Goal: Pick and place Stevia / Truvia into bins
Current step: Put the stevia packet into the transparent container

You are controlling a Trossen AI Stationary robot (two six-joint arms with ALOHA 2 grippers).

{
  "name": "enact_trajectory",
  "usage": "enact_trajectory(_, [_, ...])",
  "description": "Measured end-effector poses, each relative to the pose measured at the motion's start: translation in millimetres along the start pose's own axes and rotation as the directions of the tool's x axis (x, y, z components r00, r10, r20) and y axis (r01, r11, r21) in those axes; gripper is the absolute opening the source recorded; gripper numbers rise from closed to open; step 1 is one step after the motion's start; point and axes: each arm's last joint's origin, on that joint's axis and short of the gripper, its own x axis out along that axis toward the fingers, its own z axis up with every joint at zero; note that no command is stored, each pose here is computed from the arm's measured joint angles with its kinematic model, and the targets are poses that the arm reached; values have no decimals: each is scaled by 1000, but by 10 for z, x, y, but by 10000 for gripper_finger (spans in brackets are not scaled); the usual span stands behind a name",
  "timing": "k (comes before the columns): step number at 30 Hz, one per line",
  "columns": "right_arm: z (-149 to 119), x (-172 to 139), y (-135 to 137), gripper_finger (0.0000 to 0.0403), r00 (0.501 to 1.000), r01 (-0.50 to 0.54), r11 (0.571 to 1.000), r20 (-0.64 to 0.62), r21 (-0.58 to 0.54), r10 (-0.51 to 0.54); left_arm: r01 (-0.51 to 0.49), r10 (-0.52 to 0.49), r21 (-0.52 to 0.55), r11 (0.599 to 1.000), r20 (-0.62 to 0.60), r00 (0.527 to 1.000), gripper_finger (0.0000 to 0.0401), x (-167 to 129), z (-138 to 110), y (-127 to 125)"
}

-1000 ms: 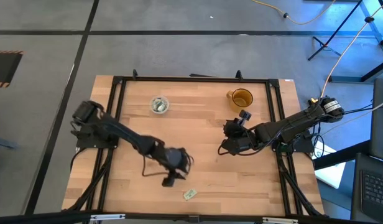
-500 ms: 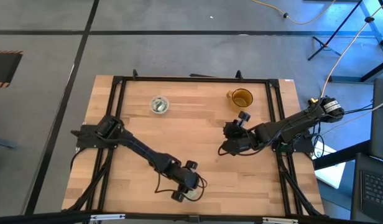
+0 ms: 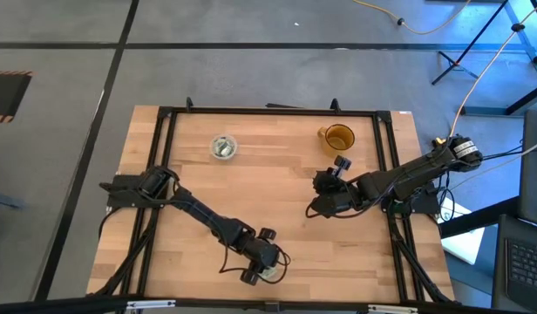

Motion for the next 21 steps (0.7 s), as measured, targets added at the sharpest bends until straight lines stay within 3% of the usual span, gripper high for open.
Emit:
enact_trajectory(5, [0,0,0,115,1000,0,1000,0,2,0,-11,9,-60,998,-27,1000,119,62,-43,9])
enact_trajectory(13, [0,0,0,115,1000,0,1000,0,3,0,-24,17,-129,991,-50,999,51,67,-56,91])
enact_trajectory(17, [0,0,0,115,1000,0,1000,0,3,0,-18,14,-85,996,-46,999,37,70,-57,116])
enact_trajectory(21, [0,0,0,115,1000,0,1000,0,3,0,-11,10,-23,1000,-46,999,52,71,-61,113])
